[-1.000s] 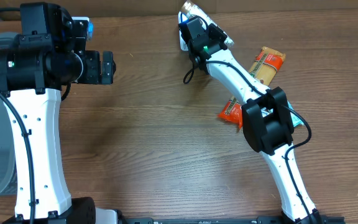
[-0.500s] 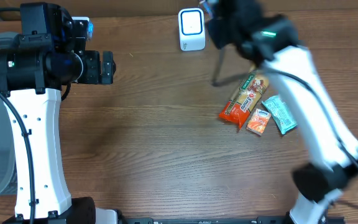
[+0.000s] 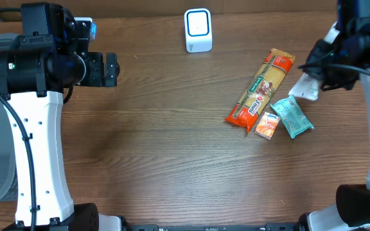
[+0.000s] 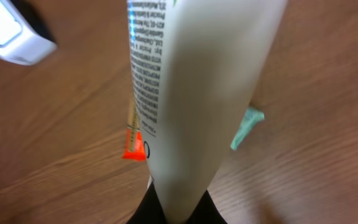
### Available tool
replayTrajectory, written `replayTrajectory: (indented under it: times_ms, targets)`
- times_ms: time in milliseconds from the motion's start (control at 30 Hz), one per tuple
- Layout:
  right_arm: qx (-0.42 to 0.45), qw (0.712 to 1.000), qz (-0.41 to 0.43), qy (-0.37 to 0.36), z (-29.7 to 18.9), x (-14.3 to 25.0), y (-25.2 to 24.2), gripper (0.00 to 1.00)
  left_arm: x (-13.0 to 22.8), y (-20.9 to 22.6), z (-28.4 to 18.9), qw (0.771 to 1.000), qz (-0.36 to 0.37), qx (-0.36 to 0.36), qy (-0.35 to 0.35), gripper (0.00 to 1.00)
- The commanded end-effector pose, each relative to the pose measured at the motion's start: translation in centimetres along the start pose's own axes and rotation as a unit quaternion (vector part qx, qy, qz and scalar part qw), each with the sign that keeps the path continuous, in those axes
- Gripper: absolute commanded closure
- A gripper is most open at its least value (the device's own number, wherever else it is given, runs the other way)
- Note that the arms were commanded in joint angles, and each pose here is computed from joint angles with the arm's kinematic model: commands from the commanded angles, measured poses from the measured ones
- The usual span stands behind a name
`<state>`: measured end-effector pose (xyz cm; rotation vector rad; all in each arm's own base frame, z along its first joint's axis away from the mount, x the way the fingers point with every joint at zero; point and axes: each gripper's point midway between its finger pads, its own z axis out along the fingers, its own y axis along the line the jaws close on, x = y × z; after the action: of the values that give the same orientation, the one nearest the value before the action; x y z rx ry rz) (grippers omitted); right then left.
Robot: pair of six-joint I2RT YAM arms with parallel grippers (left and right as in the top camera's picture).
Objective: Scan the item barcode
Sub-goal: 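Carry the white tube right and release it beside the snack bag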
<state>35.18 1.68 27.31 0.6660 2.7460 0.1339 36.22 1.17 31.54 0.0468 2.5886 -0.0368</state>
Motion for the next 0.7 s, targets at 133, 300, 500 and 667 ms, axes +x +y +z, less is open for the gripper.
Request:
replayTrajectory:
  times_ms: [133,300,500,667]
  targets:
    - [-0.047,0.994,-0.042,0.086,10.2,3.6,1.2,0.96,-0.4,0.0,-0.5,1.0,0.007,-0.002,-0.01,0.0]
    - [-0.113,0.985,-0.085,0.101,15.4,5.8,2.4,0.96,-0.4,0.0,-0.5,1.0,0.007,-0.002,-0.01,0.0]
    - [-0.112,0.985,-0.07,0.111,17.9,7.0,0.9,0.82,-0.4,0.0,-0.5,1.0,0.007,-0.002,-0.01,0.0]
    - [-0.104,0.987,-0.046,0.118,17.9,6.7,-0.7,0.47,-0.4,0.0,-0.5,1.0,0.007,-0.002,-0.01,0.0]
